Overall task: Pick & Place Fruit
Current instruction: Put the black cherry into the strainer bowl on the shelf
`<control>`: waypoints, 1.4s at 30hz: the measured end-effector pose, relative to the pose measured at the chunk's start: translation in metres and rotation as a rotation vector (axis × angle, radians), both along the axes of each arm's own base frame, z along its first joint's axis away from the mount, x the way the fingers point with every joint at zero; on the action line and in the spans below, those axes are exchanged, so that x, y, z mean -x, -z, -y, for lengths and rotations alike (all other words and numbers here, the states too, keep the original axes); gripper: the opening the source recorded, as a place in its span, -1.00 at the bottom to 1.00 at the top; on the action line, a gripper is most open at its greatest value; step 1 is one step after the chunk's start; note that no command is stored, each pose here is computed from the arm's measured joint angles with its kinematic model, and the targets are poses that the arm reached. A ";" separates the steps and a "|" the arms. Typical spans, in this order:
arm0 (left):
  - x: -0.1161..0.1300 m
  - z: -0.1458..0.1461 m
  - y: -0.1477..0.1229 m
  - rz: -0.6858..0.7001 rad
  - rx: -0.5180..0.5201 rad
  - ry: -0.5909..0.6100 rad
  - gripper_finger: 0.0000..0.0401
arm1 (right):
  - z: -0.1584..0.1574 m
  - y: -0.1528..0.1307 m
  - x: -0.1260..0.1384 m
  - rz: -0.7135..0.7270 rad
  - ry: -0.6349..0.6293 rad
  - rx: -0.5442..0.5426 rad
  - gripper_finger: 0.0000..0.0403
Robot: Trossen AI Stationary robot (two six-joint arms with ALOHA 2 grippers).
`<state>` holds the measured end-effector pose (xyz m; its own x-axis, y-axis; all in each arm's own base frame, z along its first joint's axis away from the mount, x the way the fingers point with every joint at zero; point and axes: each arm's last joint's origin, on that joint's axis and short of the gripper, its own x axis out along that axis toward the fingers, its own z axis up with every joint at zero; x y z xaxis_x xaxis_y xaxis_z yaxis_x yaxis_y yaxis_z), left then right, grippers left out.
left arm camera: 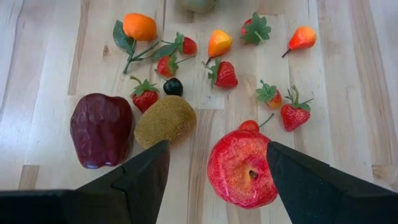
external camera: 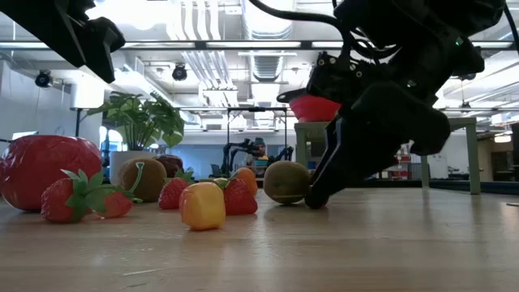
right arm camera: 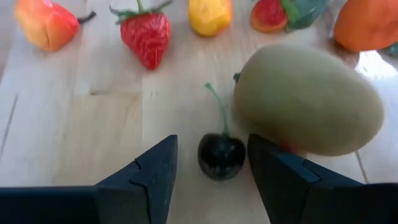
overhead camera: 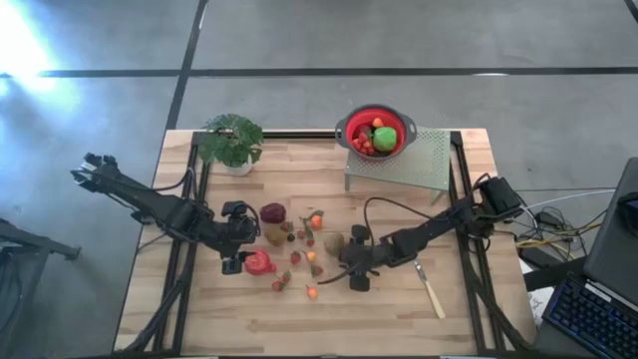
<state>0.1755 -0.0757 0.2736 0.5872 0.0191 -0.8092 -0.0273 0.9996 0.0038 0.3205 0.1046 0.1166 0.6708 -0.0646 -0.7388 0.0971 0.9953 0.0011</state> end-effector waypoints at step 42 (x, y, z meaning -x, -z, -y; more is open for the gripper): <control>0.000 0.000 0.000 0.000 0.000 0.000 0.36 | -0.007 -0.004 -0.009 -0.060 -0.069 -0.067 -0.48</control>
